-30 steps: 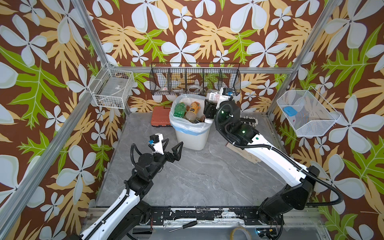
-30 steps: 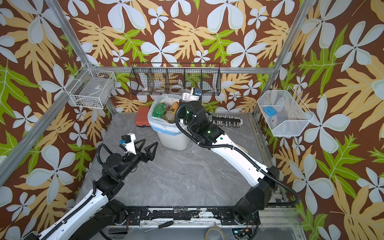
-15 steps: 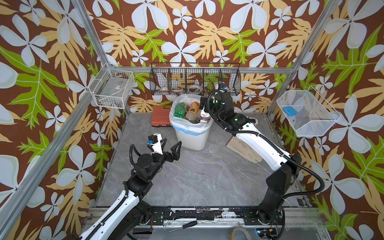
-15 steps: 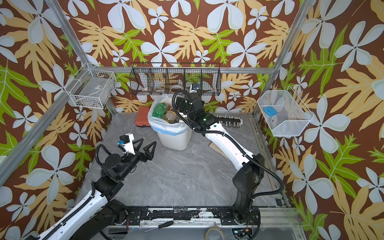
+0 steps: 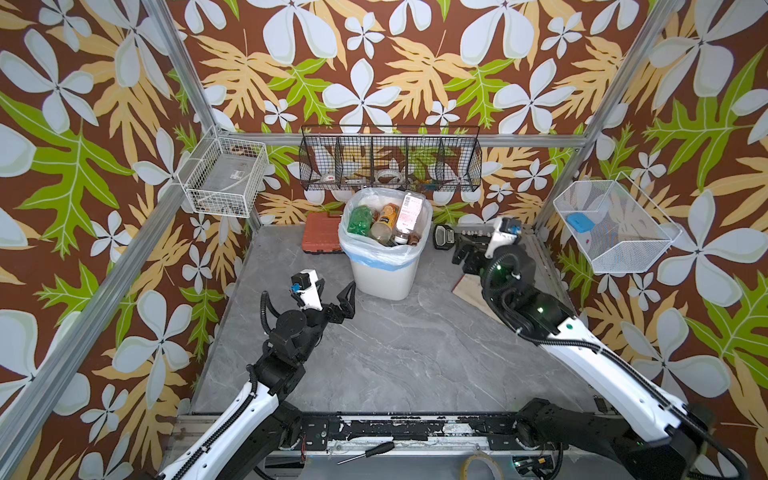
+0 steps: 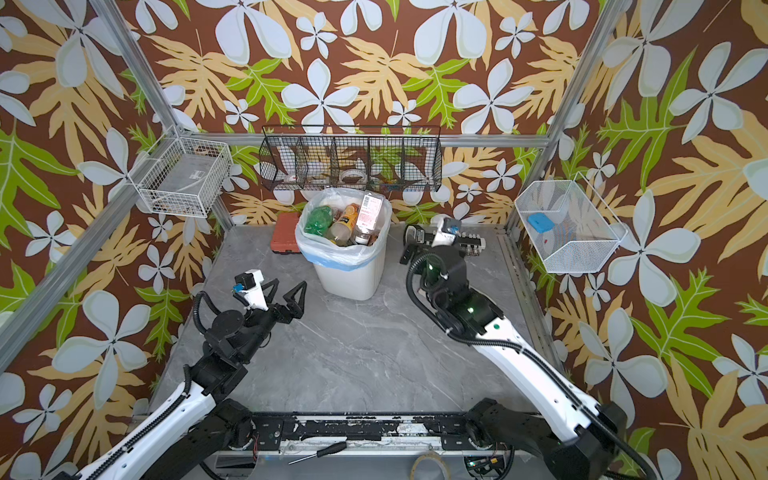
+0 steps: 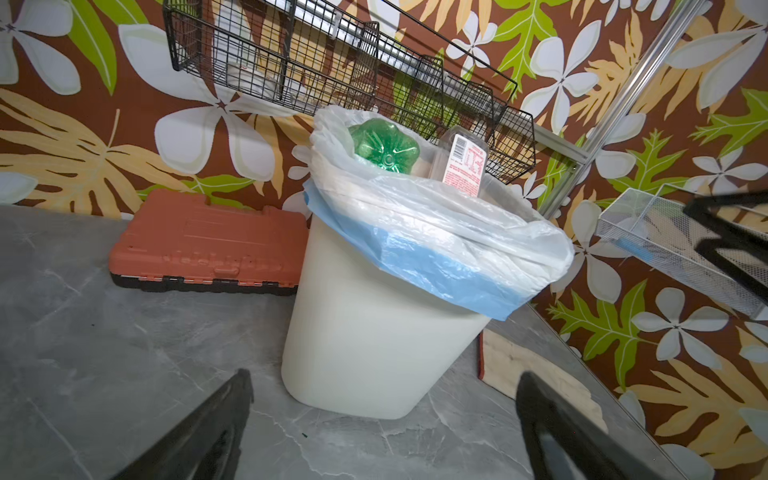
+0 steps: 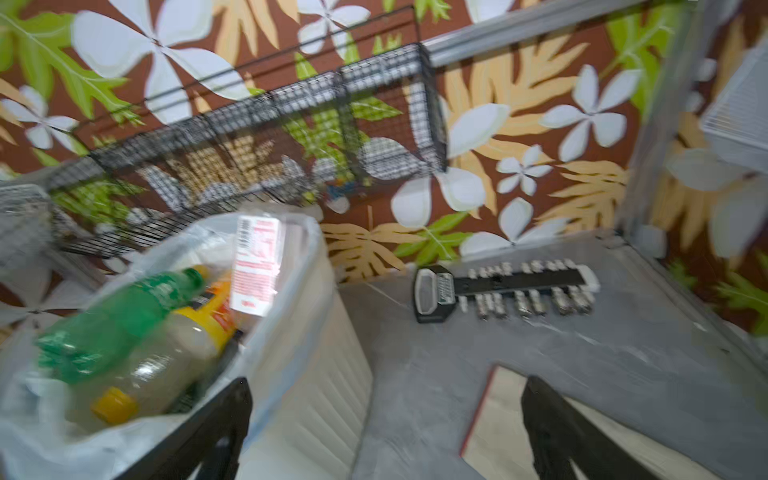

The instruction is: Throw the plastic bottles in the bin

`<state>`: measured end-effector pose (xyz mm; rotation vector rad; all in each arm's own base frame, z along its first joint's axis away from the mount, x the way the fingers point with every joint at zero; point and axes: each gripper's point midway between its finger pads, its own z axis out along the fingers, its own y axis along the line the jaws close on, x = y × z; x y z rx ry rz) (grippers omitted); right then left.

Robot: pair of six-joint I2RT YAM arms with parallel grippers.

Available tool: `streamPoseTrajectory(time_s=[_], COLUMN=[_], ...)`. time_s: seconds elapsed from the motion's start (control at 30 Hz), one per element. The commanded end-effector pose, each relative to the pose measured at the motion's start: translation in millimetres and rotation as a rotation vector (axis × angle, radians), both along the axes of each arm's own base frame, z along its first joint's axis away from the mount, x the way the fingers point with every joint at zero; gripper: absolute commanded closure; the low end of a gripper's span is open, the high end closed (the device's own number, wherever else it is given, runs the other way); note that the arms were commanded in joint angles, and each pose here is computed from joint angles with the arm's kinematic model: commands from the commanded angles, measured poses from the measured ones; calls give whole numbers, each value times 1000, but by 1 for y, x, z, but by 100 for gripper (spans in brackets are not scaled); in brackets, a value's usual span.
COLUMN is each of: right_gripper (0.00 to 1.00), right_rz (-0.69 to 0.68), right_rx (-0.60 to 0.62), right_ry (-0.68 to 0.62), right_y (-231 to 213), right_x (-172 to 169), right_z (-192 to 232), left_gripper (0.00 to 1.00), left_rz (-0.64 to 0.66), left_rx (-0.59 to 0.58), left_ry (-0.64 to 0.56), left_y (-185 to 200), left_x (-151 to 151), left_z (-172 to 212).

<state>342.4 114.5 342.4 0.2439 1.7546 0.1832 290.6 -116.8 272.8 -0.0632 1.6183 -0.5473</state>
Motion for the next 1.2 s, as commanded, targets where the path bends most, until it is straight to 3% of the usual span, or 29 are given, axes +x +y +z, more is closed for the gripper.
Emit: streamPoseTrajectory(time_s=[0.0,0.17,0.3,0.43,0.57,0.77,0.9,0.93,1.0,1.07,1.17], right_gripper=[1,0,1,1,0,0,0,0,0,0,0], right_rz=[-206,-316,-352,-393,-366,-310,-302,-266,-231,-207,-204], right_rx=[-103,-177,-237,-324,-383,-396,-441,-440,-407,-363,-346], right_ry=[30,-3,-110,-113,-80,-32,-74,-69,-67,-10,-28], right_y=[-57,-106,-118,-122,-122,-139,-141,-138,-140,-147,-150], right_x=[-35,-82,-92,-86,-65,-34,-16,-8,7,11,15], right_z=[-45,-104,-127,-144,-159,-191,-189,-193,-203,-220,-218], left_gripper=[0,0,0,0,0,0,0,0,0,0,0], left_rz=[114,384,612,786,777,689,618,609,546,567,571], left_rx=[18,81,127,237,276,197,234,265,304,285,275], left_ry=[-13,-16,-86,-81,-6,-90,-66,-78,58,-4,9], left_y=[20,69,112,142,151,155,148,145,137,142,142], left_x=[4,1,-16,-32,-19,4,30,40,57,55,55], left_z=[-7,-39,-55,-74,-101,-94,-109,-109,-127,-119,-120])
